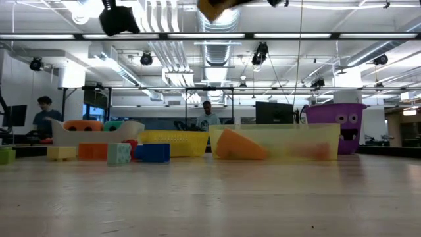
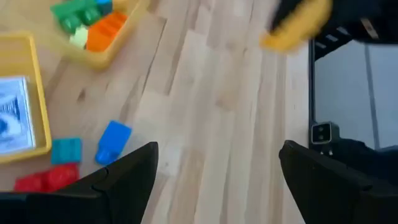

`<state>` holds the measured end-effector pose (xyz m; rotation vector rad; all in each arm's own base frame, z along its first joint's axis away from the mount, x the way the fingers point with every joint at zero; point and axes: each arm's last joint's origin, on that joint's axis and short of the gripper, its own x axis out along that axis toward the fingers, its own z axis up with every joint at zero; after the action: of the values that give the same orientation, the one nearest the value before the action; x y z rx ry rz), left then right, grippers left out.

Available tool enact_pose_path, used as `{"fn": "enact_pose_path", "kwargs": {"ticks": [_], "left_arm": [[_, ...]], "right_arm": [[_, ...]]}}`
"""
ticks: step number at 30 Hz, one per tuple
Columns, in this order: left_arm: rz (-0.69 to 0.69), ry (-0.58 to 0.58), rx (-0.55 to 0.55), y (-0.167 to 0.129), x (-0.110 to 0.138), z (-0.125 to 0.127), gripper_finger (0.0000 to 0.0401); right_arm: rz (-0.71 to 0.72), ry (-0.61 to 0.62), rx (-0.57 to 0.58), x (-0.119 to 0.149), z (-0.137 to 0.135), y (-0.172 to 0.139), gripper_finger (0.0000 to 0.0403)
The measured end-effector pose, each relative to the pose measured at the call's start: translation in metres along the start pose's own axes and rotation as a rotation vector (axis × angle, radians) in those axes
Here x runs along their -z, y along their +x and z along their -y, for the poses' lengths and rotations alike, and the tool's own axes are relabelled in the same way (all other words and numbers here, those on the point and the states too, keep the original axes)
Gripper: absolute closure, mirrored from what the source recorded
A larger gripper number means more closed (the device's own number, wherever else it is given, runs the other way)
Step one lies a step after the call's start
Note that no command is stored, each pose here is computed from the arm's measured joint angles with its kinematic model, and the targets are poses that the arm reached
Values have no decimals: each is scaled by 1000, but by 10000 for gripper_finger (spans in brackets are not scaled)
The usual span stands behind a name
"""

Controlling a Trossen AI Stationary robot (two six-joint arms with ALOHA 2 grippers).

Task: Pick & Place Toys
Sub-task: Put the dark yellow game piece into the yellow bin

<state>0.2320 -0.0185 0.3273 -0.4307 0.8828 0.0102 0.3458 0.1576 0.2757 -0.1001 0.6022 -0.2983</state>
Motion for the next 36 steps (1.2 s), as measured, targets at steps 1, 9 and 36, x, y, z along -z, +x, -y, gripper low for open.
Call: {"fn": "enact_pose_path", "kwargs": {"ticks": [1, 9, 36], "left_arm": [[-7, -10, -4, -1, 3, -1, 68], [-78, -27, -184, 26, 29, -24, 68], [-77, -80, -304, 48, 46, -51, 68]], "right_arm": [[-32, 14, 18, 2, 5, 1, 314], [-210, 75, 170, 11, 48, 14, 314], [-539, 467, 207, 106, 205, 41, 314]]}}
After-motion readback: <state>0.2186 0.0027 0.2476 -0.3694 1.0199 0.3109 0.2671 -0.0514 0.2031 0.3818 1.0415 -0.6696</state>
